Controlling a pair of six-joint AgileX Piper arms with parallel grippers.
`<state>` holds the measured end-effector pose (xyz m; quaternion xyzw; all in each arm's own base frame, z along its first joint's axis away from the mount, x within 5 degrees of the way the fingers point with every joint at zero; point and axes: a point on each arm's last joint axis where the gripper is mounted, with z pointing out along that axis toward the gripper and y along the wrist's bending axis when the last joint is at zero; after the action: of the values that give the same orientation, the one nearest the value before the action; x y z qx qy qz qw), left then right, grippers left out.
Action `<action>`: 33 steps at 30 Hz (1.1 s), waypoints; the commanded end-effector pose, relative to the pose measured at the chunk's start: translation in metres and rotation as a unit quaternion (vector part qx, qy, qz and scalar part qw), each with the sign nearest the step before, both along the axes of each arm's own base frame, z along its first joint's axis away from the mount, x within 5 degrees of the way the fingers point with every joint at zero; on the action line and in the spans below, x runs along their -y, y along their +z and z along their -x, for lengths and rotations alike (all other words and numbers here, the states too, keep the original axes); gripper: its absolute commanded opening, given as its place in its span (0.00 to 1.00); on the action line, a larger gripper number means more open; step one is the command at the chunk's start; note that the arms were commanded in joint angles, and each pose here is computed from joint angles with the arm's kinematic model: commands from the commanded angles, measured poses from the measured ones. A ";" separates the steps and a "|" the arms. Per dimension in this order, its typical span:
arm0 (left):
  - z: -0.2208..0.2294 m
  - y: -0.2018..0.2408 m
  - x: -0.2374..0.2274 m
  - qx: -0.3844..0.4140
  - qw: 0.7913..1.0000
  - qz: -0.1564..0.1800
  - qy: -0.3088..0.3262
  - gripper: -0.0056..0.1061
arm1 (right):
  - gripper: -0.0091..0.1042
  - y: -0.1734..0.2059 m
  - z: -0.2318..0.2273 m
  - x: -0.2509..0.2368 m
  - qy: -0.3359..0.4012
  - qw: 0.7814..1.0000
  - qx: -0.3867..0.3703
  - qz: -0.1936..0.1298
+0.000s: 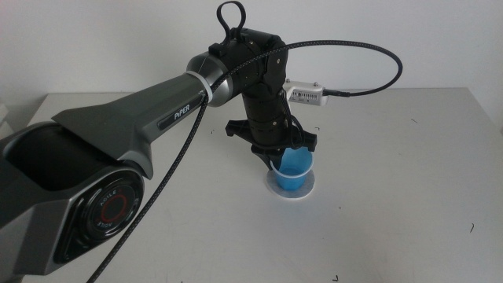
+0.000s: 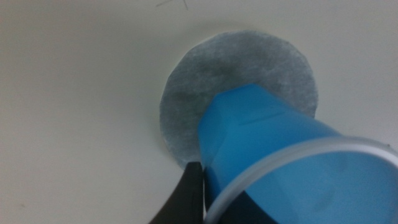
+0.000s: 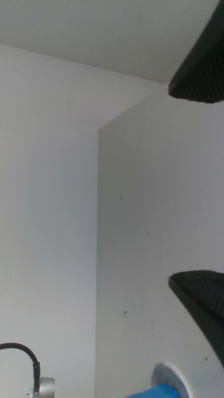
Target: Place an empty cup on a cup mat.
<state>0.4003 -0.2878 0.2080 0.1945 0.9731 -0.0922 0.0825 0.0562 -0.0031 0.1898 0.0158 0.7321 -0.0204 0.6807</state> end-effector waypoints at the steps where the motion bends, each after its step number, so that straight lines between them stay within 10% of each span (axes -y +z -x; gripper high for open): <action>1: 0.008 0.038 -0.001 0.016 1.000 0.020 -0.005 0.05 | 0.91 0.012 0.002 0.000 0.002 0.998 0.054 0.011; 8: 0.009 0.038 0.001 0.018 0.999 0.032 -0.019 0.26 | 0.91 0.012 0.002 0.000 0.002 0.998 0.054 0.011; 17: 0.012 0.063 -0.002 0.043 0.996 0.051 -0.060 0.98 | 0.91 0.012 0.002 0.000 0.002 0.998 0.054 0.011; 33: 0.065 0.242 -0.091 0.225 0.964 0.134 -0.037 0.99 | 0.91 0.012 0.002 0.000 0.002 0.998 0.054 0.011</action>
<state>0.3674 -0.2137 0.4042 0.2291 0.9140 -0.1674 0.2900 0.0562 -0.0031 0.1898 0.0158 0.7321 -0.0204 0.6807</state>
